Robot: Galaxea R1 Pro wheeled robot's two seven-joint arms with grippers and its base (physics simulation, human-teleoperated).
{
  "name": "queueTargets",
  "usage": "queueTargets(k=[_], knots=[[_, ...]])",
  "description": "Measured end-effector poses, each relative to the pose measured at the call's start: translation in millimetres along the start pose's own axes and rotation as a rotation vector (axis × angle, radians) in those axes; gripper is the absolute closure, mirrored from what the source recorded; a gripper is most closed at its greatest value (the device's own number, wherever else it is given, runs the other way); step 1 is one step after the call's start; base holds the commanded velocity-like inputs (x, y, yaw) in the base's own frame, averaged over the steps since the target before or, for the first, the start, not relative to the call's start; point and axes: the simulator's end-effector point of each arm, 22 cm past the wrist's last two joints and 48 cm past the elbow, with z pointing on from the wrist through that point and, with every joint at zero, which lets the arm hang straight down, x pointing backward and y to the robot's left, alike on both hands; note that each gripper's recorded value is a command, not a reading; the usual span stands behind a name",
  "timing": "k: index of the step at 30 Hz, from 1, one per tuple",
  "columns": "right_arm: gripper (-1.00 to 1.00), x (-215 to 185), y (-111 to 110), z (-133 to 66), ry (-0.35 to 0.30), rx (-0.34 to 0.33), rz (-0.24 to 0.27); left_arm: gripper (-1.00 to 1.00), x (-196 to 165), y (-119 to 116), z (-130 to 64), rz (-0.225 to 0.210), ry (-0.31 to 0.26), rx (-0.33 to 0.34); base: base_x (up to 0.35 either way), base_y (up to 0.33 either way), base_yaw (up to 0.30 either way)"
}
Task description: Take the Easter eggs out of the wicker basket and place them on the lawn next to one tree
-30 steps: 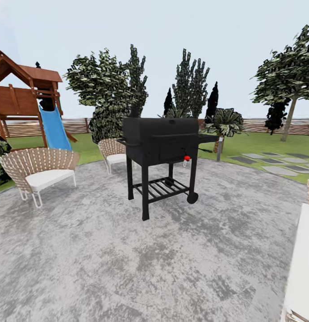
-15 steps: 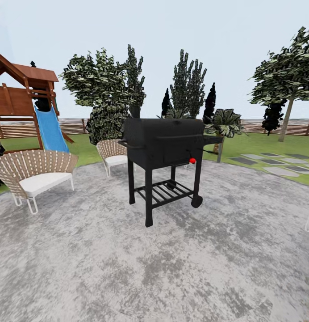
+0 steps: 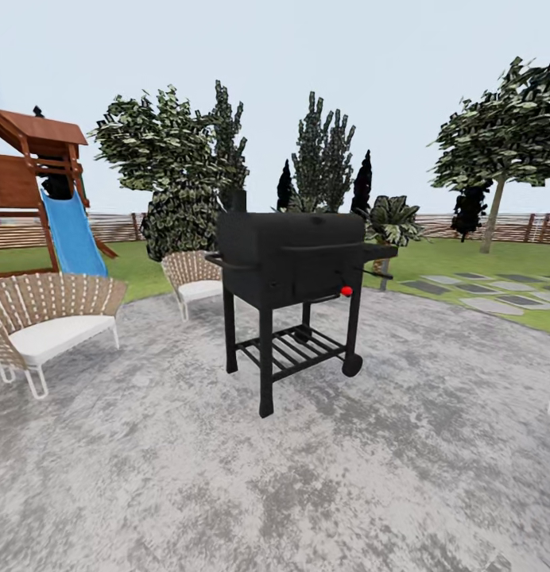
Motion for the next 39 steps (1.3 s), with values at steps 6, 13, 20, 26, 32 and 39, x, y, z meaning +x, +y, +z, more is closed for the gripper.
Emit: queueTargets(k=[6,13,20,26,32,39], knots=[[-1.0,-2.6,0.1,0.1,-0.007,0.0,0.0,-1.0,-2.5,-0.1,0.0,0.001,-0.007,0.0,0.293,0.204,-0.171],[-1.0,-5.7,0.1,0.2,-0.015,0.0,0.0,-1.0,-5.6,-0.1,-0.1,0.002,-0.015,0.0,0.315,0.119,-0.173],[-1.0,-8.8,0.2,0.3,-0.023,-0.001,-0.001,-1.0,-8.6,0.0,-0.2,0.002,-0.022,-0.001,0.33,0.019,-0.173],[-1.0,-11.3,0.2,0.4,-0.029,-0.001,-0.001,-1.0,-11.1,0.1,-0.3,0.002,-0.029,-0.001,0.332,0.002,-0.159],[-1.0,-12.5,0.0,0.4,-0.033,0.0,0.0,-1.0,-12.1,0.2,-0.3,0.002,-0.031,-0.002,0.332,0.0,-0.047],[-1.0,-12.8,0.0,0.4,-0.034,0.0,0.0,-1.0,-12.3,0.4,-0.3,0.002,-0.032,-0.003,0.332,0.0,-0.006]])
